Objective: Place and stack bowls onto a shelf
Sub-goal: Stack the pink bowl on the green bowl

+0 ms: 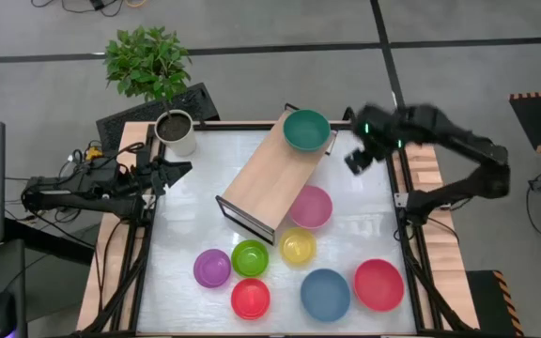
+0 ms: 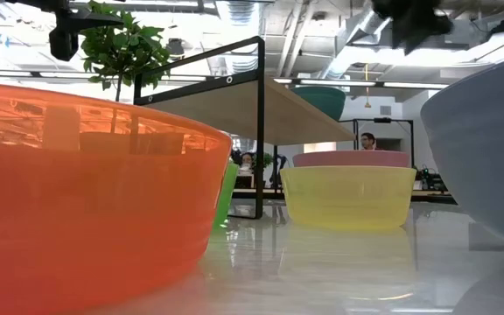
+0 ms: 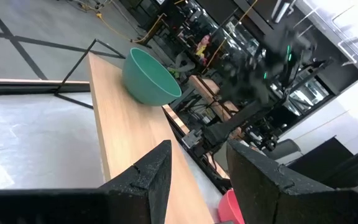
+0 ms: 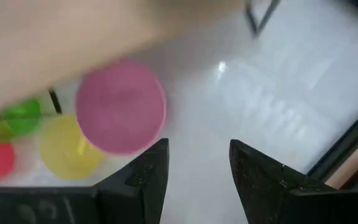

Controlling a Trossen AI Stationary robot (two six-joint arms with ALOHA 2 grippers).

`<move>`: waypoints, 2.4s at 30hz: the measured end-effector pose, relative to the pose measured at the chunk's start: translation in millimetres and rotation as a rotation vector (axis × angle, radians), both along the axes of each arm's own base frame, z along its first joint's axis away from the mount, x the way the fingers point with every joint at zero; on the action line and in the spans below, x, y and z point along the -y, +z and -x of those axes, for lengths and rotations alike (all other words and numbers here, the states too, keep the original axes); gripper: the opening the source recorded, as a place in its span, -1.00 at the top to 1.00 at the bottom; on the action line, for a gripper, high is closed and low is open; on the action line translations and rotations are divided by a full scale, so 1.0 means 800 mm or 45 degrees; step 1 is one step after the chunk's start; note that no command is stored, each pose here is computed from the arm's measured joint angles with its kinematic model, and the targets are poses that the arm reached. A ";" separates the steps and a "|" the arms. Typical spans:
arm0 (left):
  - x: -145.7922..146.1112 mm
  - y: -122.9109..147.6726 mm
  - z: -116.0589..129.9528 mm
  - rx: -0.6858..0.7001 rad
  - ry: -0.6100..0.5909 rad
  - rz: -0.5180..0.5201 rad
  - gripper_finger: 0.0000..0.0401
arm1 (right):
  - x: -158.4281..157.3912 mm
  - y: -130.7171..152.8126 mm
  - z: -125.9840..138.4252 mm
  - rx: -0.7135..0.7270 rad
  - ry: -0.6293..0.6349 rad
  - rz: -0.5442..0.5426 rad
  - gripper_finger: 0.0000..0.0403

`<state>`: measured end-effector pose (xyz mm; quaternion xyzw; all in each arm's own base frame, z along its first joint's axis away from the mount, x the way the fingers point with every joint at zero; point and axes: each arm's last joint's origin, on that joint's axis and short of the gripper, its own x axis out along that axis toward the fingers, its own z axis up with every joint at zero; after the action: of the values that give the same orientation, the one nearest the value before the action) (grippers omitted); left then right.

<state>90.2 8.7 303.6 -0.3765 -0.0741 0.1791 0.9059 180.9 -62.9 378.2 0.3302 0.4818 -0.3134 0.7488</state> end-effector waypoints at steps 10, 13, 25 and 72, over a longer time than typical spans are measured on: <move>0.000 0.000 0.000 -0.003 0.007 -0.005 0.30 | -0.043 -0.135 -0.031 0.164 -0.085 -0.122 0.04; 0.000 0.000 0.000 -0.001 0.007 0.001 0.30 | -0.043 -0.161 -0.046 0.120 -0.079 -0.128 0.04; 0.000 -0.001 0.000 -0.007 0.005 0.013 0.30 | -0.038 -0.225 -0.085 -0.147 -0.030 -0.132 0.09; 0.000 -0.006 0.000 -0.058 0.007 0.020 0.30 | 0.136 0.042 -0.033 0.356 -0.188 0.209 0.86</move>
<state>90.0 8.9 298.6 -0.3792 -0.0531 0.1907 0.9039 207.7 -171.7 412.1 0.3430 0.3201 -0.3569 0.8078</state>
